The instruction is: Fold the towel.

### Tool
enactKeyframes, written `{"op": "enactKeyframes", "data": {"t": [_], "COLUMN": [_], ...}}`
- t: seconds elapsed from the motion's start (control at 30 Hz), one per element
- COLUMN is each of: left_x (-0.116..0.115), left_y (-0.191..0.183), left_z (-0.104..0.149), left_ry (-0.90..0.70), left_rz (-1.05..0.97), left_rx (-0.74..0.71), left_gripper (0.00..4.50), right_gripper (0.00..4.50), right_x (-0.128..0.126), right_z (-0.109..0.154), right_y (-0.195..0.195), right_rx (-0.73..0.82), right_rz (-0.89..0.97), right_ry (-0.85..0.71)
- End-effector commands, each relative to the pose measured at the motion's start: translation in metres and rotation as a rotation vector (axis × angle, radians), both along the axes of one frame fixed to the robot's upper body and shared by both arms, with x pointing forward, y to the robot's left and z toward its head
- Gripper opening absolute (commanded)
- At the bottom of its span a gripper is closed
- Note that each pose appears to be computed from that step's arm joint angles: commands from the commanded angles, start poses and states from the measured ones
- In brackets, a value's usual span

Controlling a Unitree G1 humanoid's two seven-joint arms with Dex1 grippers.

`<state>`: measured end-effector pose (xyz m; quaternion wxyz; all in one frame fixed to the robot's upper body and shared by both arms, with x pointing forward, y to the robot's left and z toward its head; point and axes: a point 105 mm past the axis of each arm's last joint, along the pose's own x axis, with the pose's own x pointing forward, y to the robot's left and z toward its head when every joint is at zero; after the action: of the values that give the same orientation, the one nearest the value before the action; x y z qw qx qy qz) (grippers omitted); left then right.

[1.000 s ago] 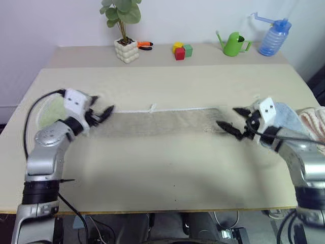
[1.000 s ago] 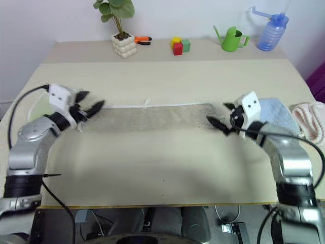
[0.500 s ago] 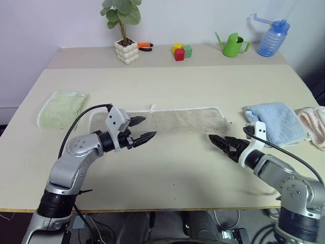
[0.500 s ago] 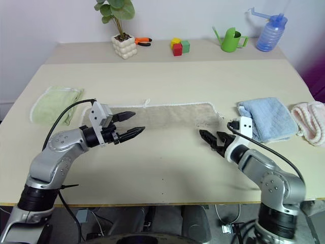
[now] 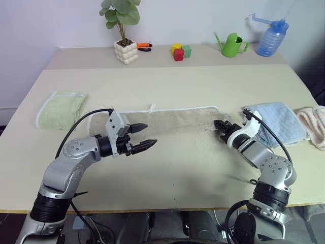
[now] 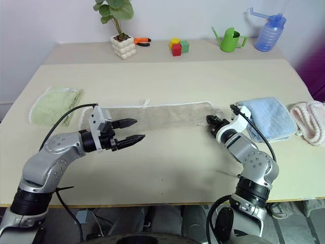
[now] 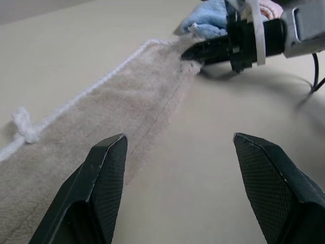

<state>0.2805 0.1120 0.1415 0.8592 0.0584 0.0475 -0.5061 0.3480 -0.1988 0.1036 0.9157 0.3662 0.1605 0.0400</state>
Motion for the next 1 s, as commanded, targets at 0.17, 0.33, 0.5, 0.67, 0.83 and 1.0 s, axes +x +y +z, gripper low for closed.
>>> {"op": "enactKeyframes", "data": {"t": [0.17, 0.33, 0.5, 0.67, 0.83, 1.0], "left_x": [-0.002, 0.002, 0.003, 0.003, 0.002, 0.000], "left_y": [-0.002, 0.000, -0.002, -0.002, -0.002, 0.002], "left_z": [0.008, 0.007, 0.005, 0.004, 0.003, 0.002], "left_ry": [-0.036, -0.046, -0.039, -0.031, -0.030, -0.022], "left_rz": [-0.003, 0.005, 0.000, 0.003, 0.007, 0.030], "left_rx": [-0.008, 0.004, 0.004, 0.002, 0.004, 0.003], "left_gripper": [3.43, 3.43, 3.43, 3.43, 3.43, 3.43], "right_gripper": [0.04, 0.04, 0.04, 0.04, 0.04, 0.04], "right_x": [-0.007, -0.012, -0.022, -0.029, -0.020, -0.019], "right_z": [0.029, 0.058, 0.066, 0.042, 0.026, 0.018], "right_y": [-0.035, -0.030, 0.034, 0.080, 0.093, 0.096], "right_rx": [-0.215, -0.601, -0.892, -0.986, -0.997, -0.984], "right_rz": [-0.053, 0.126, 0.487, 0.717, 0.733, 0.759], "right_ry": [-0.090, -0.208, -0.387, -0.441, -0.418, -0.410]}}
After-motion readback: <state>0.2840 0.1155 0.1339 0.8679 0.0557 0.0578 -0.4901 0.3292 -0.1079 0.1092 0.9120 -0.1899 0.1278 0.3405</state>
